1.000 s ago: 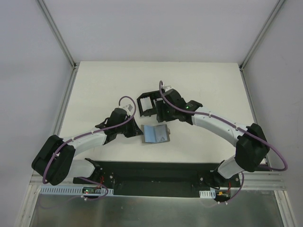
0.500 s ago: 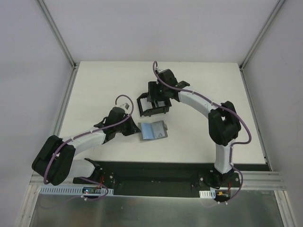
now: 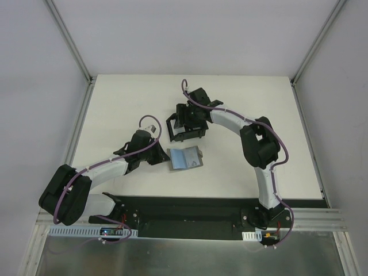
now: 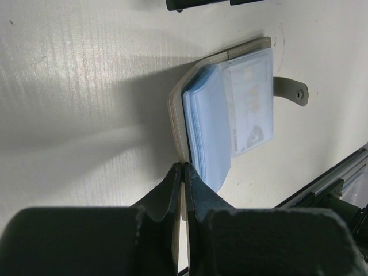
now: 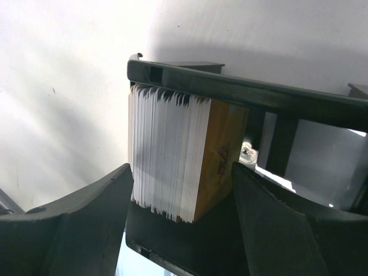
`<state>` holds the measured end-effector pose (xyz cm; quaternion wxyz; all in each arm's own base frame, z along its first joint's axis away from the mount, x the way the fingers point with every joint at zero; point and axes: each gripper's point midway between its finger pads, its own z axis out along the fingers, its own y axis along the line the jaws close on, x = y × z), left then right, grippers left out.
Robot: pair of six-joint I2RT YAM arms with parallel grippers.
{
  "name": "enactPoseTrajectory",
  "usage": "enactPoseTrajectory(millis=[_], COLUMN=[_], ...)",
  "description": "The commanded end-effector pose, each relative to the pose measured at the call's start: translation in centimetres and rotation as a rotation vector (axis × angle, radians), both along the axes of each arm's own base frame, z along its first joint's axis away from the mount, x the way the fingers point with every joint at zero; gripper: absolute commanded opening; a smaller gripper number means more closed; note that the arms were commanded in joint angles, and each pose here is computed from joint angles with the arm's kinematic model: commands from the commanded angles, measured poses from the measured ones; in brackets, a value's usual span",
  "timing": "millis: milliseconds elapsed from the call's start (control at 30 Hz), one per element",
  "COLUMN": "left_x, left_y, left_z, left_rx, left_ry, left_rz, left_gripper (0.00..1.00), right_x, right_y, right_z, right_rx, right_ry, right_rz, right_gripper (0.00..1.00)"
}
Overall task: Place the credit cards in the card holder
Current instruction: Pick up the credit card from the storage box.
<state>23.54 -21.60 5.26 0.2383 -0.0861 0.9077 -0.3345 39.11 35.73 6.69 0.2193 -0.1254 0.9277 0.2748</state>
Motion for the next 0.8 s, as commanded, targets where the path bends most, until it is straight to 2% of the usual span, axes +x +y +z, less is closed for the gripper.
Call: enactPoseTrajectory(millis=[0, 267, 567, 767], left_x=[0.0, 0.0, 0.0, 0.0], left_y=[0.4, 0.4, 0.5, 0.4], left_z=[0.1, 0.0, 0.0, -0.1], left_rx=[0.001, 0.001, 0.001, 0.001], left_ry=[-0.014, -0.011, -0.01, -0.006], left_rz=[-0.006, -0.01, -0.012, -0.019], left_gripper=[0.0, 0.0, 0.0, 0.0], right_x=[1.1, 1.1, 1.3, 1.3], right_y=[1.7, 1.9, 1.6, 1.1], right_z=[2.2, 3.4, 4.2, 4.2], right_rx=[0.112, 0.173, 0.178, 0.167], right_ry=[-0.013, -0.01, -0.027, -0.026], right_rz=[0.018, 0.031, 0.023, 0.014], right_gripper=[0.71, 0.57, 0.46, 0.35])
